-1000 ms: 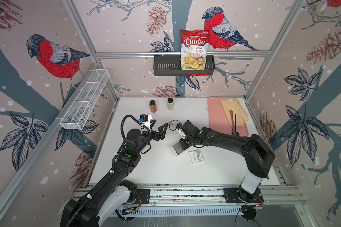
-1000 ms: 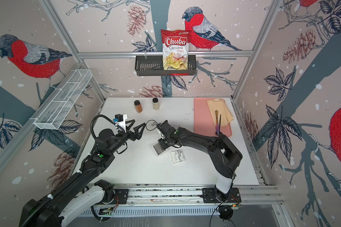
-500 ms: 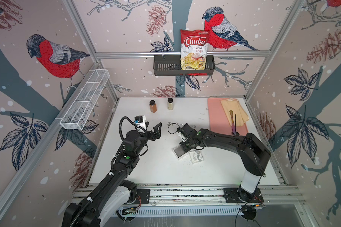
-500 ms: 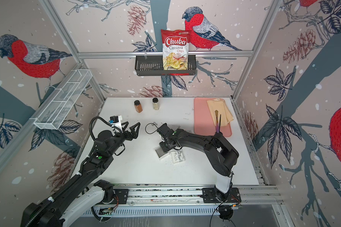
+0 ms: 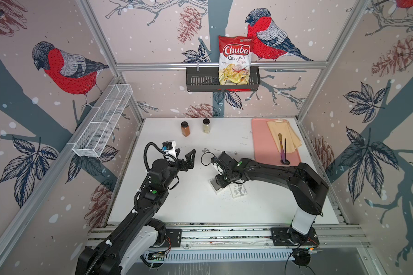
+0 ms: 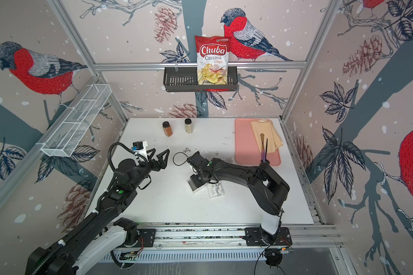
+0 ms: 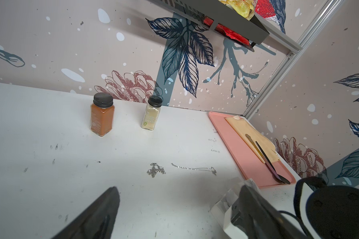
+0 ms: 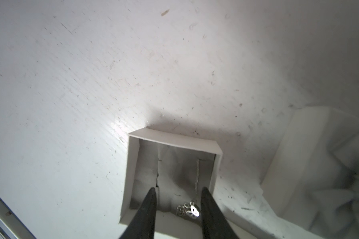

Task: Take the necklace out of the lift-off lid jewelry box
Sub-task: Place the jewelry box at the center of the board, then take out the inner lining from the jewelry box.

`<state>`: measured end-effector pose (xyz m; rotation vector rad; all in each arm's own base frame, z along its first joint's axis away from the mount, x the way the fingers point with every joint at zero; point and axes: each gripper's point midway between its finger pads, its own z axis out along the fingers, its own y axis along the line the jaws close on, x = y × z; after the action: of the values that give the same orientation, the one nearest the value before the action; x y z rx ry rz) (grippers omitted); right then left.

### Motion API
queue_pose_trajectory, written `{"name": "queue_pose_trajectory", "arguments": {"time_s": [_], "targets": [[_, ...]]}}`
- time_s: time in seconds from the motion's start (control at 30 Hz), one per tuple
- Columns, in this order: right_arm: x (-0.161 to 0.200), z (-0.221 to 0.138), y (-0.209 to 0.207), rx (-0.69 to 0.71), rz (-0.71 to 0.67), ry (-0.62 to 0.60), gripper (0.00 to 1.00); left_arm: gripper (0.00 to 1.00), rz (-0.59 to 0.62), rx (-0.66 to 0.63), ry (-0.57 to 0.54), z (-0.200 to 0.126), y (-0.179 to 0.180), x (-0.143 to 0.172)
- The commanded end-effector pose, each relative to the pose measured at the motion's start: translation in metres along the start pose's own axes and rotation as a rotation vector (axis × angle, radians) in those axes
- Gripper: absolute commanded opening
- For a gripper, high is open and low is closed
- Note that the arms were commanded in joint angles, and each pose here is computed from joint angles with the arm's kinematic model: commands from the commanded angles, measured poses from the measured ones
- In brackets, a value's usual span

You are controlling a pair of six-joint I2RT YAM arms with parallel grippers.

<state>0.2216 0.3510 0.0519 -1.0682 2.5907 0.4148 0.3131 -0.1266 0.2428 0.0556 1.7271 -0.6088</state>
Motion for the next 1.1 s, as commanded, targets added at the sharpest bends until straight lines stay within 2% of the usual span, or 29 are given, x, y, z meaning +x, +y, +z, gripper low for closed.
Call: {"name": "queue_pose_trajectory", "arguments": {"time_s": [0.0, 0.13, 0.4, 0.63, 0.8, 0.93, 1.07], "targets": [[0.0, 0.004, 0.005, -0.004, 0.006, 0.003, 0.44, 0.94, 0.0, 0.019, -0.024, -0.001, -0.003, -0.006], [0.003, 0.013, 0.0, 0.049, 0.005, 0.03, 0.49, 0.94, -0.002, 0.022, -0.023, 0.0, -0.003, -0.004], [0.011, 0.03, -0.01, 0.129, 0.001, 0.08, 0.47, 0.93, 0.003, 0.02, -0.017, -0.001, -0.001, 0.0], [0.018, 0.037, -0.014, 0.143, 0.0, 0.099, 0.3, 0.93, 0.003, 0.021, -0.019, -0.004, 0.0, 0.001], [0.009, 0.029, -0.015, 0.135, 0.007, 0.05, 0.16, 0.93, -0.026, 0.072, 0.009, 0.001, -0.006, 0.012], [-0.006, 0.01, -0.011, 0.075, 0.013, -0.04, 0.14, 0.9, -0.062, 0.209, 0.06, 0.006, -0.025, 0.03], [-0.019, -0.011, -0.005, 0.018, 0.007, -0.125, 0.13, 0.87, -0.096, 0.201, 0.092, 0.01, -0.02, 0.043]]}}
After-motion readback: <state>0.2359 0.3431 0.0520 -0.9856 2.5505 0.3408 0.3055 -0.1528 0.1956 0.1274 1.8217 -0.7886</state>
